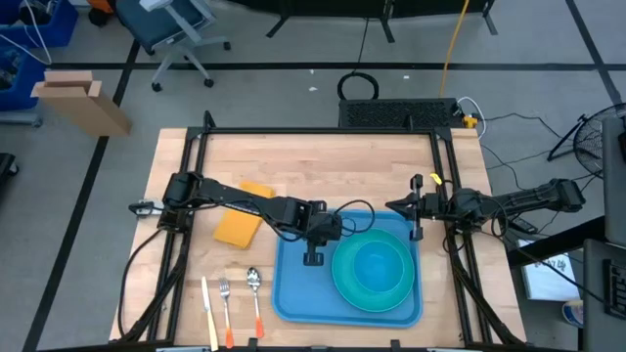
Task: Set up tray
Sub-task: Put the pink cup on the top of the blue tray, then put the yellow napkin on the left of the blue tray
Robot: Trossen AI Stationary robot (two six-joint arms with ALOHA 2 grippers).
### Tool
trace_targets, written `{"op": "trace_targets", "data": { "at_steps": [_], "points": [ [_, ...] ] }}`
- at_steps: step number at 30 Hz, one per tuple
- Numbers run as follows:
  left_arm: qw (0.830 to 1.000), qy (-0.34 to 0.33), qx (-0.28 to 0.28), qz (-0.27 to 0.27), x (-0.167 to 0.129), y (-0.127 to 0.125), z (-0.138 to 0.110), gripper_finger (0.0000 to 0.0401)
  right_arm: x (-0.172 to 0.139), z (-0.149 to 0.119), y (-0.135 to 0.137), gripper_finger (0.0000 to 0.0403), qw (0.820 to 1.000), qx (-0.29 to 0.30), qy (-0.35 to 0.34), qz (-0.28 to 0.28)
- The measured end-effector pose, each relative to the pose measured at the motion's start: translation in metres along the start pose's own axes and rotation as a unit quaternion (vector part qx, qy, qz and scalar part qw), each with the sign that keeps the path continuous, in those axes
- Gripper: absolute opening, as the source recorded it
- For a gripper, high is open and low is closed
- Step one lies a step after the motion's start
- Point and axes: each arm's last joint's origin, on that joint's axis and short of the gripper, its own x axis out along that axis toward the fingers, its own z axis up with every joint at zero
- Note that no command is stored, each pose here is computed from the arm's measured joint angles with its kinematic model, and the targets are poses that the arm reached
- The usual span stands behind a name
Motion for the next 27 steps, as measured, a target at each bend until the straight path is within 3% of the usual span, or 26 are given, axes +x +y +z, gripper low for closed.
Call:
{"op": "trace_targets", "data": {
  "at_steps": [5,16,22,27],
  "points": [
    [1.0,-0.013,-0.002,-0.005,0.001,0.0,0.002,0.0024,0.0,0.0,0.0,0.0,1.0,0.0,-0.001,0.0],
    [0.999,-0.008,0.003,-0.033,0.001,-0.002,0.001,0.0151,0.0,0.0,0.0,0.0,1.0,-0.001,-0.001,0.0],
    [1.0,-0.013,0.01,-0.007,-0.025,0.001,0.014,0.0212,0.0,0.0,0.0,0.0,1.0,-0.004,-0.001,0.0],
    [0.999,0.012,0.048,0.002,-0.072,-0.004,0.028,0.0251,0.0,0.0,0.0,0.0,1.0,-0.004,-0.002,0.0]
  ]
}}
